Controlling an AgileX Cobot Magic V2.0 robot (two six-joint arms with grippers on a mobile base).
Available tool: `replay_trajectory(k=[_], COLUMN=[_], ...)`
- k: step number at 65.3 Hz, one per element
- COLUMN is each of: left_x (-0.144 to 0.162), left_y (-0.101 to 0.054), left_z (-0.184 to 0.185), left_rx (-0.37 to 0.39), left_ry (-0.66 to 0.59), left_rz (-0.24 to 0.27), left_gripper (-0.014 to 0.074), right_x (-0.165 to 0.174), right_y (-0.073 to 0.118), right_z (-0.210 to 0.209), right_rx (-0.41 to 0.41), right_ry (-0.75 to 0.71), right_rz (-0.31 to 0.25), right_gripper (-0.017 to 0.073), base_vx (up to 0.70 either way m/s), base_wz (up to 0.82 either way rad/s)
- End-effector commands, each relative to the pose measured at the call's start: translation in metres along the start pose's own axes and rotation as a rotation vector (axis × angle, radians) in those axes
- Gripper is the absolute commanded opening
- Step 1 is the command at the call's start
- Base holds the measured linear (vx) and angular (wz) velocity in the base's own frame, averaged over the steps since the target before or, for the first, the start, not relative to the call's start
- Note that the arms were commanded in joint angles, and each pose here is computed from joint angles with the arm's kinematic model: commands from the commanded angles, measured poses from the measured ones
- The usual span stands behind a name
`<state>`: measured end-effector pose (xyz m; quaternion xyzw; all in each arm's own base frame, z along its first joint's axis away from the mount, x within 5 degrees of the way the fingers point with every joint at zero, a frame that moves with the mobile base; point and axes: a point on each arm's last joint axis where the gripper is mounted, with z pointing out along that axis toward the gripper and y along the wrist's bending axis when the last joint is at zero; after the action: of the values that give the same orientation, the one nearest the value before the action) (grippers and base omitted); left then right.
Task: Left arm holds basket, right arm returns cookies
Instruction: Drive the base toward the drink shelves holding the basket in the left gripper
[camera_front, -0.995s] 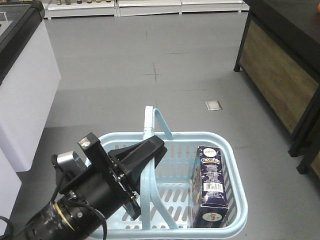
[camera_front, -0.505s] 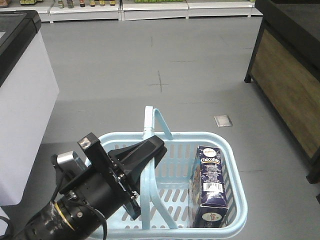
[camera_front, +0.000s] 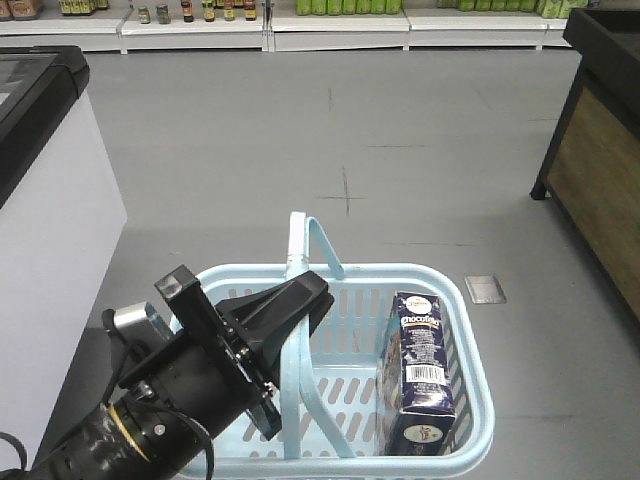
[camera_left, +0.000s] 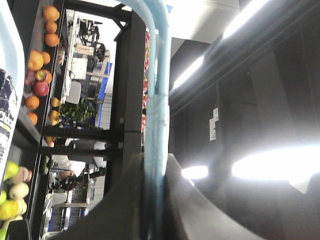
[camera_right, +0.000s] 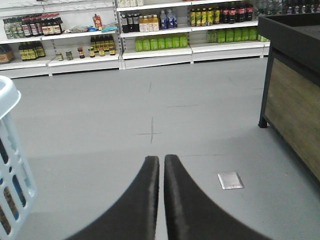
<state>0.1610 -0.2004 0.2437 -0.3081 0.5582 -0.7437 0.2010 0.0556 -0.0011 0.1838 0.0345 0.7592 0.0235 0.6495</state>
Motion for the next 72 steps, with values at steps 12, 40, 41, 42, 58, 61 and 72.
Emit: replay_trajectory(k=[12, 40, 41, 42, 58, 61, 72], left_x=[0.0089, 0.0088, 0.0088, 0.0088, 0.0088, 0.0089, 0.0087], left_y=[-0.0381, -0.0381, -0.0381, -0.0381, -0.0381, -0.0380, -0.0381], left_z=[-0.0022, -0.0022, -0.0022, -0.0022, -0.0022, -0.0022, -0.0022], left_rx=[0.307, 0.307, 0.307, 0.308, 0.307, 0.307, 0.307], left_ry=[0.060, 0.059, 0.059, 0.059, 0.059, 0.060, 0.058], left_rz=[-0.010, -0.011, -0.011, -0.011, -0.011, -0.010, -0.011], left_gripper=[-0.0003, -0.0003, -0.0003, -0.0003, -0.0003, -0.0003, -0.0003], right_x=[-0.0012, -0.0012, -0.0012, -0.0012, -0.0012, -0.0012, -0.0012], right_y=[0.0001, 0.0001, 0.0001, 0.0001, 0.0001, 0.0001, 0.0001], right_z=[0.0004, 0.0003, 0.0003, 0.0003, 0.0003, 0.0003, 0.0003], right_rx=[-0.003, -0.003, -0.003, -0.003, -0.003, -0.003, -0.003], right_ry=[-0.066, -0.066, -0.066, -0.066, -0.066, -0.066, -0.066], right_rz=[-0.009, -0.008, -0.008, -0.008, -0.008, -0.008, -0.008], right_gripper=[-0.0006, -0.0006, -0.0006, -0.0006, -0.0006, -0.0006, -0.0006], base_vx=[0.49, 0.54, 0.55, 0.55, 0.55, 0.56, 0.56], base_wz=[0.10, 0.00, -0.03, -0.03, -0.01, 0.00, 0.01])
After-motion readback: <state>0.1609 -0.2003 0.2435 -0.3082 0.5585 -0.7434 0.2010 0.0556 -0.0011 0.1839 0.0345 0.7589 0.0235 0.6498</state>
